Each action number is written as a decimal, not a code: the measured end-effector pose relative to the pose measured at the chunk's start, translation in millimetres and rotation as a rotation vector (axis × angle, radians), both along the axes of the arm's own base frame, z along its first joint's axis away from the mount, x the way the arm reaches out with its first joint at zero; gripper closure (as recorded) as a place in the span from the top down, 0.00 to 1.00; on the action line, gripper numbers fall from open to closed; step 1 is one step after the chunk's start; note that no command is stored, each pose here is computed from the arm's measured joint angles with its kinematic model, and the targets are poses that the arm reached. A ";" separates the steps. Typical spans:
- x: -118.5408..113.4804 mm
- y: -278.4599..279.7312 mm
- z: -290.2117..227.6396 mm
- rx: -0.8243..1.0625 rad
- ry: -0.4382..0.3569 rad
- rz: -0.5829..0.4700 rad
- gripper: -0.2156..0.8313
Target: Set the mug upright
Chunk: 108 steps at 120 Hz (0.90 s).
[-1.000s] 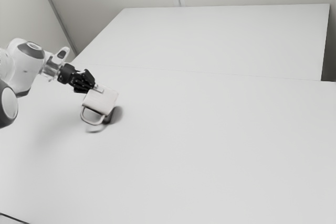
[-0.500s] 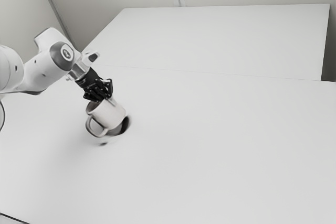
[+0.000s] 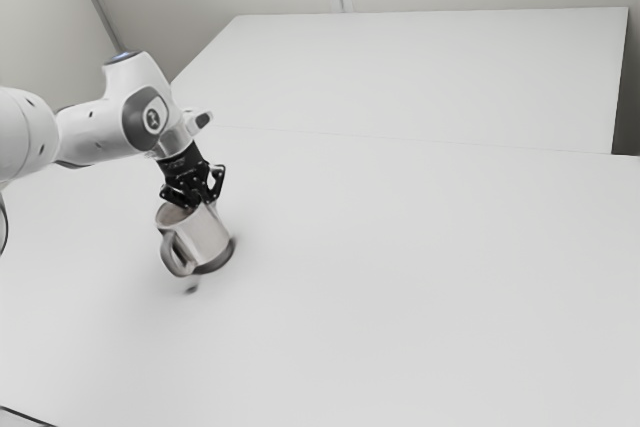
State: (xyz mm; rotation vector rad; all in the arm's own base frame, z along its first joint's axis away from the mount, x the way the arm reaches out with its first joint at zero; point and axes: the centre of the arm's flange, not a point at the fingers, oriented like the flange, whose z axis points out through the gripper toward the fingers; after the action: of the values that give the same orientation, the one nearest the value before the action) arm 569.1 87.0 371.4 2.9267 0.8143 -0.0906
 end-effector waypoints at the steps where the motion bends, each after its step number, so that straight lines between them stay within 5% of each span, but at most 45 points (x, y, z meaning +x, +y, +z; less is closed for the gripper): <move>1: 0.1 -0.8 -0.1 0.002 0.001 0.003 0.06; 103: 2.8 -38.4 -28.2 0.115 0.051 0.271 0.06; 108: 3.4 -38.4 -28.0 0.114 0.048 0.278 0.15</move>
State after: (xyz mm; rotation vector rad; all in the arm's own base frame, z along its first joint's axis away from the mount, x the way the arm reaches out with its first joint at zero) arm 572.5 48.6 343.4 2.8878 1.2638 -0.0947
